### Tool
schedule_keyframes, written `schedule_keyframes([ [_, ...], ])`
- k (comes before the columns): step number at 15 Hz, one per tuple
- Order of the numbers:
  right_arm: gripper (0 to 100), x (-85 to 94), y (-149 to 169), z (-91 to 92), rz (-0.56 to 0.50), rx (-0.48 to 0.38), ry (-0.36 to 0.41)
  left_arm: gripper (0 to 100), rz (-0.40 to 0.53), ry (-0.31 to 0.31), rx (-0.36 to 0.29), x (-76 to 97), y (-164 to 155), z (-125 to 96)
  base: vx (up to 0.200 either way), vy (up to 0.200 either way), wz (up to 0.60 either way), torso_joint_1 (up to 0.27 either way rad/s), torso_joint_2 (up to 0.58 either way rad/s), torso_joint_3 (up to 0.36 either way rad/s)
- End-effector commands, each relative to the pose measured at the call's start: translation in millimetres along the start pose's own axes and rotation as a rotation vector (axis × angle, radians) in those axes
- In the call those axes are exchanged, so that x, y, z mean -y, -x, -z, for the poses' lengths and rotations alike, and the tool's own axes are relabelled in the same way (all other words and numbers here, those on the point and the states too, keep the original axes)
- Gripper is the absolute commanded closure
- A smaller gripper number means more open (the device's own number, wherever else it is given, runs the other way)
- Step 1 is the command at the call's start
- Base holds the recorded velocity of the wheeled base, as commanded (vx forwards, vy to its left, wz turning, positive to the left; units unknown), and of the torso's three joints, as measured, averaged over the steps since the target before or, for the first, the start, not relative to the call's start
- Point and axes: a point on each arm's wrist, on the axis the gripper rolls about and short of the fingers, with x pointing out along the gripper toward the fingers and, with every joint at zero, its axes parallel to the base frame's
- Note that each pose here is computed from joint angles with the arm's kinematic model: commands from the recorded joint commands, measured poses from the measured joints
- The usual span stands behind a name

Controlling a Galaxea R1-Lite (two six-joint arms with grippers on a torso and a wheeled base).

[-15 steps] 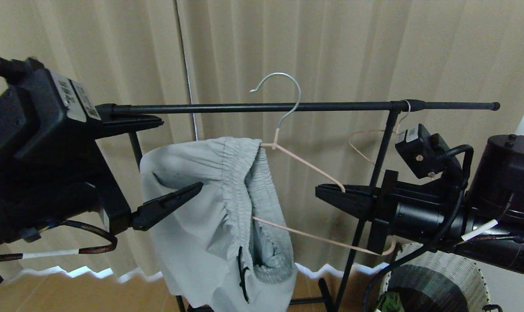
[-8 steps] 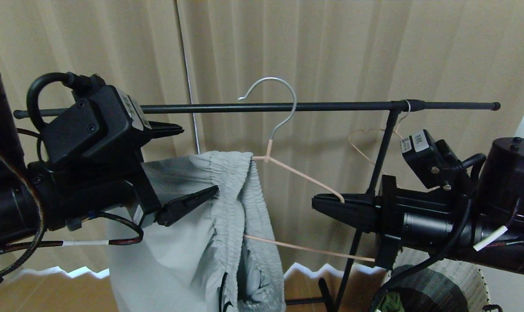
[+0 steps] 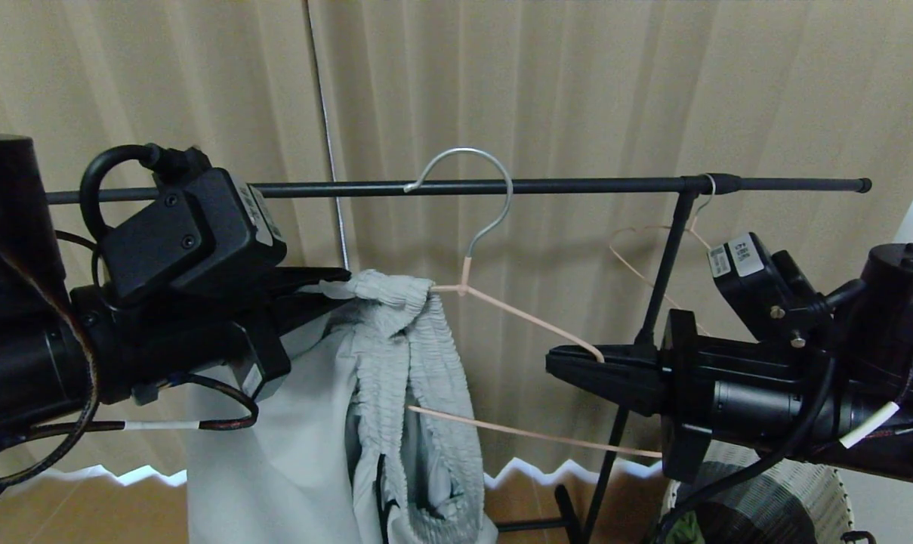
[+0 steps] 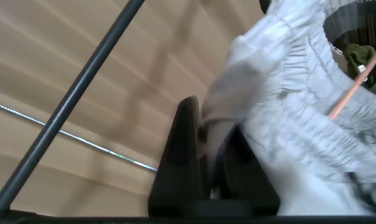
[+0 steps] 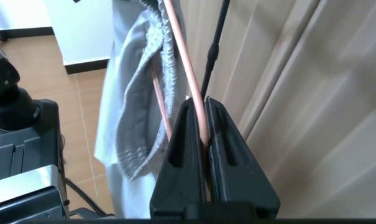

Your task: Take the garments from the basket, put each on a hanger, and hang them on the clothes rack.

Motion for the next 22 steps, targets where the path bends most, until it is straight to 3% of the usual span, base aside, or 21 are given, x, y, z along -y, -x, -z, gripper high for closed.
schedule_keyframes([
  [1,100,-0.9,0.9,-1.4,-0.004,0.006,0.003,100,0.002,0.001,-0.003,0.5,-0.4,0.7,0.0,0.0,0.0,0.0,0.0,0.0],
  [7,100,-1.6,2.5,-2.7,0.004,0.011,0.009,100,-0.003,0.007,-0.002,0.5,1.7,0.2,0.0,0.0,0.0,0.0,0.0,0.0],
  [8,0,-1.6,2.8,-3.0,0.008,0.012,0.012,100,-0.005,0.008,-0.004,0.5,1.7,0.3,0.0,0.0,0.0,0.0,0.0,0.0],
  [12,0,0.0,3.6,-3.7,0.044,0.013,0.023,100,-0.039,0.009,-0.037,-0.4,1.8,1.8,0.0,0.0,0.0,0.0,0.0,0.0],
  [14,0,5.8,7.7,-4.7,0.169,0.01,0.061,100,-0.155,0.062,-0.182,0.7,8.5,19.5,0.0,0.0,0.0,0.0,0.0,0.0],
  [17,0,11.8,15.4,-6.2,0.216,0.015,0.08,100,-0.287,0.139,-0.291,-5.4,17.9,33.6,0.0,0.0,0.0,0.0,0.0,0.0],
  [19,0,13.0,17.3,-1.4,0.24,-0.004,0.09,100,-0.323,0.198,-0.303,-5.0,20.8,35.1,0.0,0.0,0.0,0.0,0.0,0.0],
  [22,0,11.9,18.8,7.6,0.255,-0.036,0.073,100,-0.368,0.348,-0.234,-9.4,19.2,28.8,0.0,0.0,0.0,0.0,0.0,0.0],
])
